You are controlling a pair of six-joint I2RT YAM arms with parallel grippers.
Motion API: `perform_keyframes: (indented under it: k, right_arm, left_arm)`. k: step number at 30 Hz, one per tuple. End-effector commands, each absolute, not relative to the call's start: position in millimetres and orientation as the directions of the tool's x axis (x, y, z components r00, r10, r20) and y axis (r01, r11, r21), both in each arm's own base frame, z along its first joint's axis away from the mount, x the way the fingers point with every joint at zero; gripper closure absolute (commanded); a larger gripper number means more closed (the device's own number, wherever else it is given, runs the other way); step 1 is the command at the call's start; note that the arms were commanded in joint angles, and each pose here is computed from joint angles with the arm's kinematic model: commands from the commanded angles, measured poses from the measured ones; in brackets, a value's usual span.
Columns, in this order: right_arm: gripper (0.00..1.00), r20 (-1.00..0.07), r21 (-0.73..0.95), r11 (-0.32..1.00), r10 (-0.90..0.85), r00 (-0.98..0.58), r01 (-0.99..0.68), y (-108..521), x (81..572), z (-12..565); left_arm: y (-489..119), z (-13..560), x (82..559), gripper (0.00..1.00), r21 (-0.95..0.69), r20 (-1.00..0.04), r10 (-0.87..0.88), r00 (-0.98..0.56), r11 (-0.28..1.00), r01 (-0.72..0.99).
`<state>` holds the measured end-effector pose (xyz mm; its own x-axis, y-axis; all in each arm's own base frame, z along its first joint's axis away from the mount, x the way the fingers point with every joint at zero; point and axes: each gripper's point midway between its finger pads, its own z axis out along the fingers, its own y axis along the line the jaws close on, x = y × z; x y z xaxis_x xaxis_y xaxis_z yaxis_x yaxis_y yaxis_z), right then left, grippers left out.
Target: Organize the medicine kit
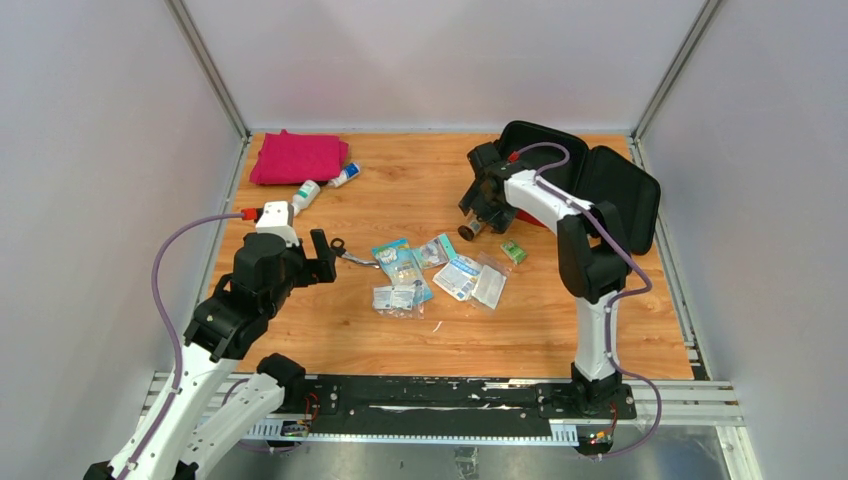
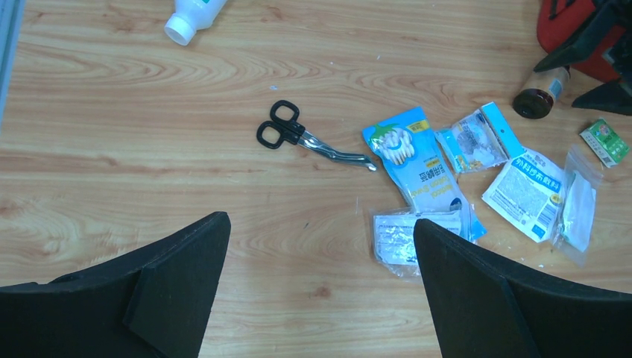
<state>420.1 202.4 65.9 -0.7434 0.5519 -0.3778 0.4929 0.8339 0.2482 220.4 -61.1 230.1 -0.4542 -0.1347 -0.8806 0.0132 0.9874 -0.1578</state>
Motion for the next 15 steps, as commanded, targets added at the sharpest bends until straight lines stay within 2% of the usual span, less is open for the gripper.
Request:
perform_keyframes:
  k: [1,5,15]
  right_arm:
    - [0.21,-0.355,0.182,0.842,0.538,-0.765,0.508,207,414,46]
    - [0.26,-0.335,0.166,0.855,0.517,-0.788,0.491,213,414,34]
    - [0.6,-0.362,0.142,0.907,0.42,-0.832,0.395,219,411,40]
  left_arm:
    - [-64,230,221,0.0,-0.155,-0.885,-0.126,-0.448,0.987,0.03]
    - [-64,229,221,0.0,-0.156,-0.884,-0.125,-0.45,0.987,0.032]
    - [-65,229,222,0.0,-0.156,-0.884,-0.123,-0.451,0.987,0.036]
